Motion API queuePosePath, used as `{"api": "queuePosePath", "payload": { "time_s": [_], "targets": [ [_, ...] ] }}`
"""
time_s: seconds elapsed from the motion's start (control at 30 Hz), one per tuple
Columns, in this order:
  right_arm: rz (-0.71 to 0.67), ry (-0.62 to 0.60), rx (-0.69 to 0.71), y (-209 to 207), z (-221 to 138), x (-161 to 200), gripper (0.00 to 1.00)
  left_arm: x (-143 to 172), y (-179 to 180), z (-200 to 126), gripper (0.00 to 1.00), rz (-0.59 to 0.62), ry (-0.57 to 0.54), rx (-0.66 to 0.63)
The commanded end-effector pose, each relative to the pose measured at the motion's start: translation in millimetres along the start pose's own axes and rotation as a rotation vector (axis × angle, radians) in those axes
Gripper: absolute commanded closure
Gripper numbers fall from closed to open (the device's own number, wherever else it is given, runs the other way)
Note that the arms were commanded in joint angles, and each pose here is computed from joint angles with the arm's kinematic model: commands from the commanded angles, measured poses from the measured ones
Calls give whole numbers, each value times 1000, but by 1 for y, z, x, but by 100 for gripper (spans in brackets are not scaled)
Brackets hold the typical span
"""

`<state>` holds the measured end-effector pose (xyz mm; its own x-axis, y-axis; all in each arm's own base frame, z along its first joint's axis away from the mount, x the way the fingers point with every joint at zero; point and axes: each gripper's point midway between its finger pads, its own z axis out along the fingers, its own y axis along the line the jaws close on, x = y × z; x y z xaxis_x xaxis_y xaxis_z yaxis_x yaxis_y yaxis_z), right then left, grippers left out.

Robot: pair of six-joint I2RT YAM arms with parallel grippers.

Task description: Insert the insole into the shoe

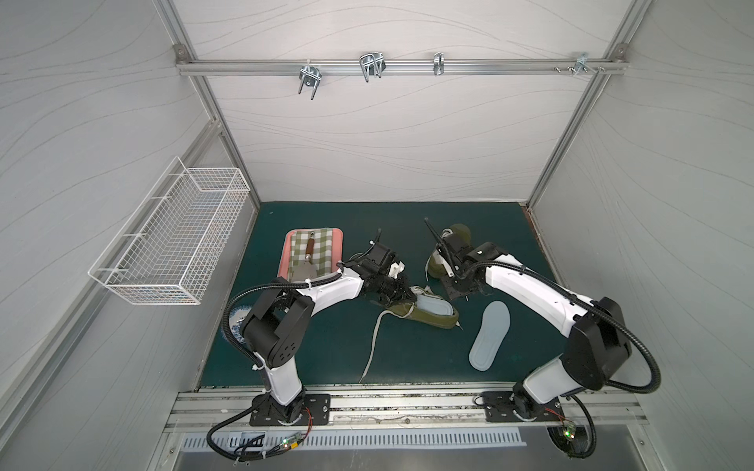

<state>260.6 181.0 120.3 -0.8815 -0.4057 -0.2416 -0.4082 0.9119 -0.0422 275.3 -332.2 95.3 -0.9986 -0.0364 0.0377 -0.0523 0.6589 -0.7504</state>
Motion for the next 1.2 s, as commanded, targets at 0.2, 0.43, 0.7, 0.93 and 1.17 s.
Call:
{"api": "queuePosePath", "payload": {
  "time_s": [0.2, 0.43, 0.7, 0.93, 1.17],
  "targets": [
    [51, 62, -172, 22, 19, 26, 70, 0, -9, -1, 100, 6, -3, 23],
    [37, 55, -185, 27, 30, 24, 80, -1, -9, 0, 100, 6, -5, 23],
    [-41, 84, -174, 52, 40, 23, 97, 0, -10, 2, 100, 8, 0, 21],
    [-161, 163, 67, 51, 55, 29, 100, 2, -9, 3, 100, 7, 7, 18],
    [-98, 154, 20, 59, 60, 29, 100, 3, -8, 2, 100, 7, 8, 14]
  ]
}}
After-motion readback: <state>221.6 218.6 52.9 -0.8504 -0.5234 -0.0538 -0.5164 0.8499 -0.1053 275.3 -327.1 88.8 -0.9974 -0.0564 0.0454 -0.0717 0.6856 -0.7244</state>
